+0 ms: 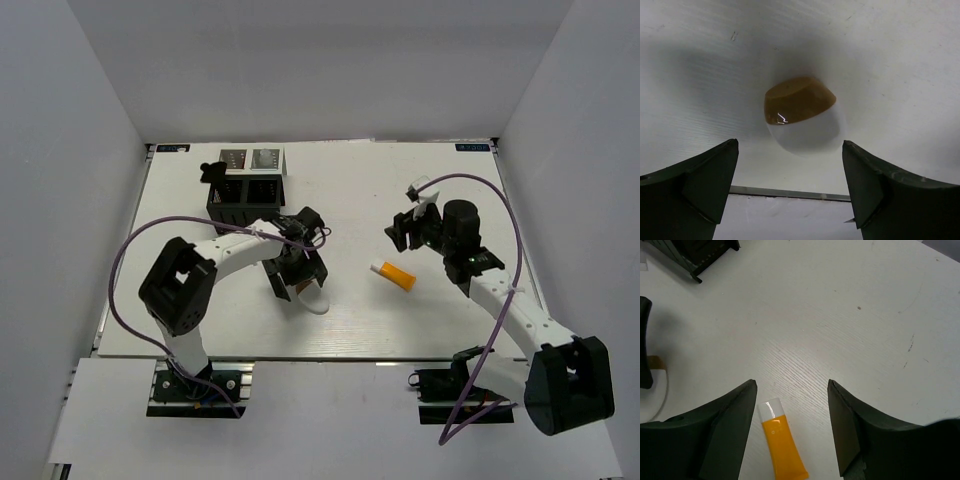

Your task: Organize the makeup

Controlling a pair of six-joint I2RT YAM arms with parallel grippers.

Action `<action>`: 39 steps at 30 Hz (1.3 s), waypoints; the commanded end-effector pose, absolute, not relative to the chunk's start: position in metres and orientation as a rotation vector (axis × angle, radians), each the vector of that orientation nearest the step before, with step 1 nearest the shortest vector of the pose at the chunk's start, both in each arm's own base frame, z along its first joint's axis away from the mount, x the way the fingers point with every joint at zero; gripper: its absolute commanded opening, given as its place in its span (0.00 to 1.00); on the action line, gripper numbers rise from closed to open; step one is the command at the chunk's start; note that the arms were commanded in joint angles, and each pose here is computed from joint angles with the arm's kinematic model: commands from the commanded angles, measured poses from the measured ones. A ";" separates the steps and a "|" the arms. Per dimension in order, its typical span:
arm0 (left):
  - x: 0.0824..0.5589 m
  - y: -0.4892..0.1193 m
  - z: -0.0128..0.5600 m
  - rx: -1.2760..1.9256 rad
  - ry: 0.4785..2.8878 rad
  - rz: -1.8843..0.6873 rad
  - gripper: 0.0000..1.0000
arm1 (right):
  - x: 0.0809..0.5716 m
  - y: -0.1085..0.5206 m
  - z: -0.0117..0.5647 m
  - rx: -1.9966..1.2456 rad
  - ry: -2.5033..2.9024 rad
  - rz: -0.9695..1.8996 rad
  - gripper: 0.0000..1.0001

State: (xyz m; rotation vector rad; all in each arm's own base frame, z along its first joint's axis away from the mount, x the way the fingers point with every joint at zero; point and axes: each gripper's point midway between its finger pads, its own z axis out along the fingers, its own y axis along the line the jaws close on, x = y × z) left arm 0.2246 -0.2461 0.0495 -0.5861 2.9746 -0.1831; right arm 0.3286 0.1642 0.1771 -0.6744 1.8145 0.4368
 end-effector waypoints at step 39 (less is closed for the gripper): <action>0.413 -0.187 0.255 -0.251 2.074 0.056 0.00 | 0.325 0.146 0.176 -0.628 1.797 0.516 0.62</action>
